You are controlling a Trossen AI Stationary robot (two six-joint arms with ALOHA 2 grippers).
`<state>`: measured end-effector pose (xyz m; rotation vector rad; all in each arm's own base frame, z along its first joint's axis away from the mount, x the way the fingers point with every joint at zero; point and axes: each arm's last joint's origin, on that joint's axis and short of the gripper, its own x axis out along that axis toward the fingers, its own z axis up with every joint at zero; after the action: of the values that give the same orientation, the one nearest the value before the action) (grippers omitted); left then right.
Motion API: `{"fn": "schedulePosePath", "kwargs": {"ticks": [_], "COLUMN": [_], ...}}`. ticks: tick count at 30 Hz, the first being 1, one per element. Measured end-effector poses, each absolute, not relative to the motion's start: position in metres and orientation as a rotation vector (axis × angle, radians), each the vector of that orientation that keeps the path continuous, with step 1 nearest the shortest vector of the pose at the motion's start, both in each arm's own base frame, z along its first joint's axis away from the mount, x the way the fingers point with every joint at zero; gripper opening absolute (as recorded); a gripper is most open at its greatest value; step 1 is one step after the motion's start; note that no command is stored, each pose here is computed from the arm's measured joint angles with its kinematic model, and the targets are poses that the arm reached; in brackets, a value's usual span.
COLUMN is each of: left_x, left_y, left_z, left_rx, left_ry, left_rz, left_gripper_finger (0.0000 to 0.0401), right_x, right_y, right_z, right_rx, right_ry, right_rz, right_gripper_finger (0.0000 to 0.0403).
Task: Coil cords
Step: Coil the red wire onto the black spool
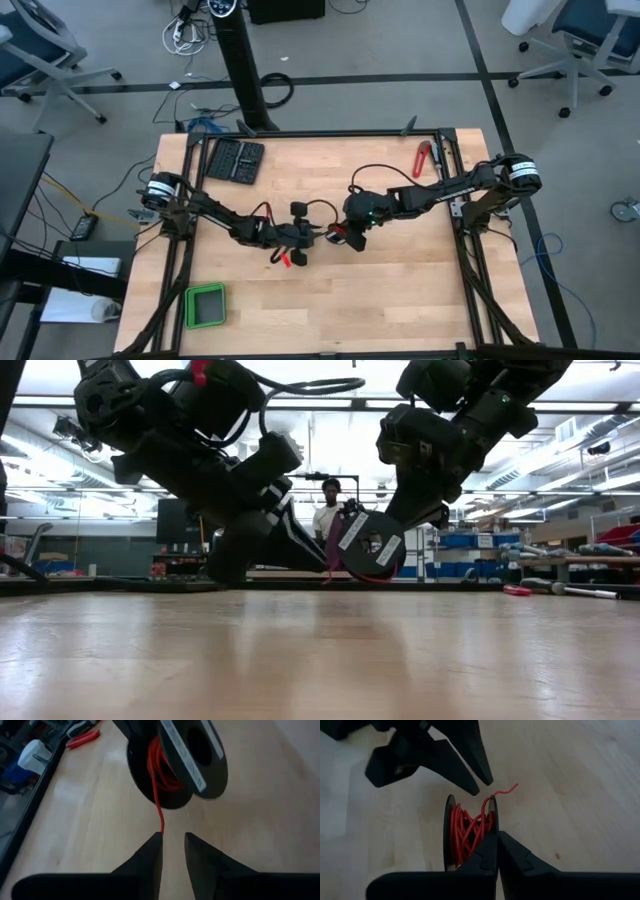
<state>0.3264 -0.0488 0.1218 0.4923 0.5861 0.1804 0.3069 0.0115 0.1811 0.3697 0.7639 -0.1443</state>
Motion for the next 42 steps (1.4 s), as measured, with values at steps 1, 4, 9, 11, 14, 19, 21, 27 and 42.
{"fn": "schedulePosePath", "kwargs": {"ticks": [1,4,9,11,14,19,21,27,42], "left_x": [0.326,0.326,0.326,0.326,0.326,0.325,0.325,0.326,0.324], "left_y": [-0.049,-0.049,-0.047,-0.047,-0.047,-0.049,-0.049,-0.051,-0.069], "left_z": [0.121,0.121,0.121,0.121,0.122,0.121,0.121,0.12,0.112], "left_rx": [0.508,0.506,0.491,0.49,0.489,0.43,0.397,0.192,-0.087], "left_ry": [0.595,0.599,0.596,0.595,0.592,0.587,0.582,0.561,0.549], "left_rz": [0.176,0.184,0.197,0.197,0.204,0.233,0.24,0.232,0.213], "left_gripper_finger": [0.0086,0.0086,0.0086,0.0086,0.0084,0.0017,0.0007,0.0002,0.0], "right_x": [0.307,0.309,0.311,0.311,0.311,0.311,0.311,0.314,0.318], "right_y": [0.011,0.012,0.013,0.013,0.013,0.013,0.013,0.013,0.008], "right_z": [0.181,0.183,0.186,0.186,0.186,0.186,0.186,0.189,0.195], "right_rx": [0.37,0.379,0.391,0.392,0.392,0.392,0.392,0.43,0.422], "right_ry": [0.76,0.74,0.711,0.704,0.704,0.703,0.703,0.668,0.555], "right_rz": [-0.143,-0.123,-0.093,-0.088,-0.088,-0.088,-0.088,-0.099,-0.212], "right_gripper_finger": [0.0002,0.0002,0.0002,0.0002,0.0002,0.0002,0.0002,0.0002,0.0002]}}
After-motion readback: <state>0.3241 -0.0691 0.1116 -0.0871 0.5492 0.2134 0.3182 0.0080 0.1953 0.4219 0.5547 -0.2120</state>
